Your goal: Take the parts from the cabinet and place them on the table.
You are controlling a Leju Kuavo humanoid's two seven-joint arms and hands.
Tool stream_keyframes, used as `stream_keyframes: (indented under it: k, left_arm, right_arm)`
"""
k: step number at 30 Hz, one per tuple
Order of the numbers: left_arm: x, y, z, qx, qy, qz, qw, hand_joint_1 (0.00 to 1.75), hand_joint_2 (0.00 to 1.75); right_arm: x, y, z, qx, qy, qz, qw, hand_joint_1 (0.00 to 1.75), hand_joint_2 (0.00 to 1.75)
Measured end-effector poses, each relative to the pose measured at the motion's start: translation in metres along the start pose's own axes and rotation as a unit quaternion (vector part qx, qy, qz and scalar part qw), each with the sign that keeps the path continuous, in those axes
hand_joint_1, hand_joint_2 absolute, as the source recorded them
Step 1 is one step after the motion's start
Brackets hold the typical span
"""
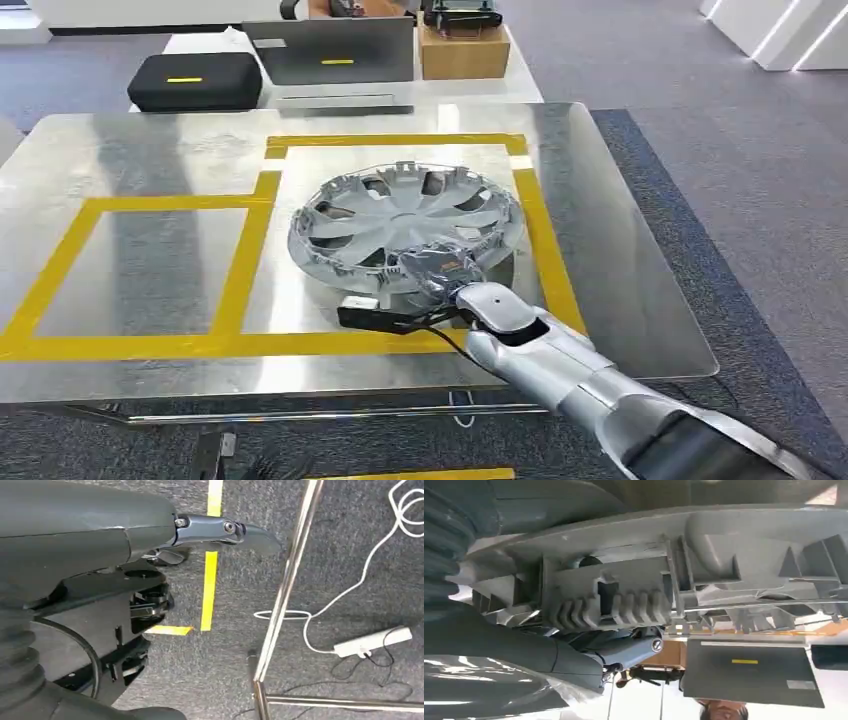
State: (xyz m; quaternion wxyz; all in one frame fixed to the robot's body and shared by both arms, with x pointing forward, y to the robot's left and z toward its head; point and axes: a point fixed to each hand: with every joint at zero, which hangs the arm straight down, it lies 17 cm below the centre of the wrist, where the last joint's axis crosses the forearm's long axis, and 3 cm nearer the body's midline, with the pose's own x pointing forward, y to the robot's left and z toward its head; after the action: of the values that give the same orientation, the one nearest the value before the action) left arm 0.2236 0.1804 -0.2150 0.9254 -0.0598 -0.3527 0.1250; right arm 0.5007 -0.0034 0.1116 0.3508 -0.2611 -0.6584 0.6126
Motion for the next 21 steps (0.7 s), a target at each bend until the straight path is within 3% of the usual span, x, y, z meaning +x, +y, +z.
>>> stream_keyframes:
  k: [12, 13, 17, 21]
  left_arm:
    - [-0.013, 0.019, 0.008, 0.022, 0.002, 0.060, 0.998, 0.00, 1.75]
    - [-0.015, 0.021, 0.009, 0.024, 0.003, 0.062, 0.998, 0.00, 0.00]
    - [-0.019, 0.025, 0.011, 0.031, 0.007, 0.068, 0.997, 0.00, 0.00]
    - [-0.019, 0.033, 0.013, 0.042, -0.007, 0.073, 0.996, 0.00, 0.00]
  right_arm:
    - [-0.010, 0.015, 0.012, 0.005, 0.014, -0.053, 0.998, 0.00, 1.75]
    - [-0.011, 0.014, 0.013, 0.004, 0.015, -0.055, 0.998, 0.00, 1.75]
    - [-0.009, 0.014, 0.018, 0.005, 0.009, -0.084, 0.996, 0.00, 1.75]
    - [0.010, 0.012, 0.039, -0.017, -0.023, -0.174, 0.984, 0.00, 1.75]
